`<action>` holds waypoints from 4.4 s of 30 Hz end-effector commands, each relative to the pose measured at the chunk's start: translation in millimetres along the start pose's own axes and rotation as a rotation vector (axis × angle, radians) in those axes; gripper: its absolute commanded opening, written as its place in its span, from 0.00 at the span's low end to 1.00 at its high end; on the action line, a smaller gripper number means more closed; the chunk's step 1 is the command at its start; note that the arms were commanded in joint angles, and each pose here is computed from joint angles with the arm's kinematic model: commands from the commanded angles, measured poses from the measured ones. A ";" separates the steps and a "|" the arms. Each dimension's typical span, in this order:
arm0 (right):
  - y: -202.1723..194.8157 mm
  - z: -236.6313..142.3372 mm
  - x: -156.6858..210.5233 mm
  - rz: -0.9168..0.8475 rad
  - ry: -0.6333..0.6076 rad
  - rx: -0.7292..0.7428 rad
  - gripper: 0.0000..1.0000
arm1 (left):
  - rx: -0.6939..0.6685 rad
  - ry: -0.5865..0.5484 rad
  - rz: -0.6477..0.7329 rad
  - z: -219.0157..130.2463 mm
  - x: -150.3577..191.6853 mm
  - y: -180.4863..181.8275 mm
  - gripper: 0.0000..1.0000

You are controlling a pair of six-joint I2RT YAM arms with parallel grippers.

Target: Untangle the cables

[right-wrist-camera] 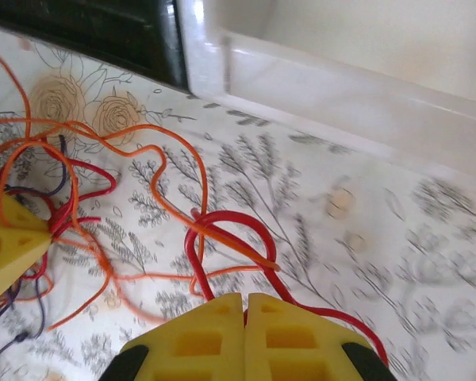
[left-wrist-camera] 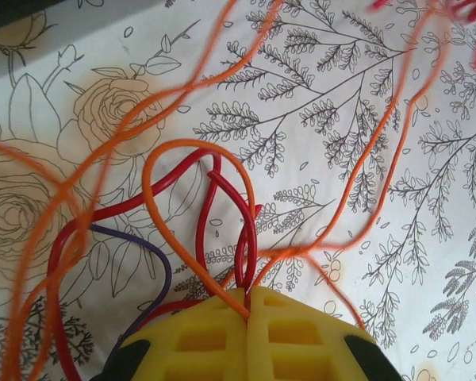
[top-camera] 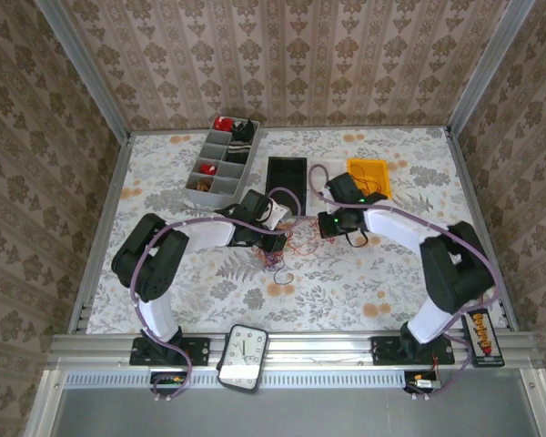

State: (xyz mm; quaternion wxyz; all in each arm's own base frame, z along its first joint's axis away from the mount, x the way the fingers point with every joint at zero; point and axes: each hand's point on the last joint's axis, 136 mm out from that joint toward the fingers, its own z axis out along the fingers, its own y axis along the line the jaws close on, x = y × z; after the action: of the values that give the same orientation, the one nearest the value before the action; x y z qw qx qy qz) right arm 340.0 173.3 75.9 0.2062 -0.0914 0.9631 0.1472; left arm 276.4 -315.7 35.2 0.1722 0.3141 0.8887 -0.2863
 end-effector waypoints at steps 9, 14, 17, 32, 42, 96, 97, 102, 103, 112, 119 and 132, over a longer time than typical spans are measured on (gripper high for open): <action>-60.8 -79.9 -22.3 0.360 -0.259 -0.113 0.01 | 0.011 0.022 -0.001 10.1 0.1 -0.7 0.00; -91.4 -96.2 -32.5 0.508 -0.347 -0.096 0.01 | 0.001 0.028 -0.004 11.6 2.8 2.2 0.00; -103.8 -103.2 -44.1 0.537 -0.404 -0.065 0.01 | -0.002 0.024 -0.006 10.6 3.2 2.0 0.00; -147.8 -68.6 -138.0 0.588 -0.414 0.037 0.37 | -0.021 -0.092 0.030 -17.7 -36.6 -11.1 0.20; -63.6 -75.0 -108.4 0.312 -0.362 -0.037 0.45 | -0.047 -0.245 0.041 -59.9 -65.4 -10.6 0.43; 104.2 77.4 -9.3 -0.099 0.238 -0.333 0.23 | -0.184 -0.106 -0.155 -18.5 -5.6 47.8 0.33; 103.0 77.2 -10.3 -0.096 0.231 -0.329 0.17 | -0.184 -0.103 -0.154 -17.9 -5.0 48.1 0.33; 88.1 63.3 -11.5 -0.068 0.190 -0.310 0.06 | -0.188 -0.096 -0.156 -15.3 -2.2 50.1 0.32; 83.7 58.4 -9.8 -0.057 0.186 -0.310 0.05 | -0.188 -0.096 -0.157 -14.8 -1.9 50.2 0.32; 25.8 30.6 16.1 0.031 0.173 -0.178 0.05 | -0.166 -0.071 -0.150 -4.2 1.2 49.0 0.33; 13.6 29.2 28.7 0.040 0.186 -0.143 0.05 | 0.008 -0.088 -0.051 -11.9 -13.3 8.4 0.42; 12.4 38.0 21.2 0.074 0.154 -0.138 0.05 | 0.112 0.057 0.045 -18.8 2.8 -53.8 0.76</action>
State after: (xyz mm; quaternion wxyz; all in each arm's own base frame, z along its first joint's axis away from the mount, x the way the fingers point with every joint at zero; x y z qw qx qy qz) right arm 330.5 195.6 38.9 0.1157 -0.0942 0.9648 0.2166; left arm 241.7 -336.1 70.2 0.1691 0.3408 0.8660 -0.3244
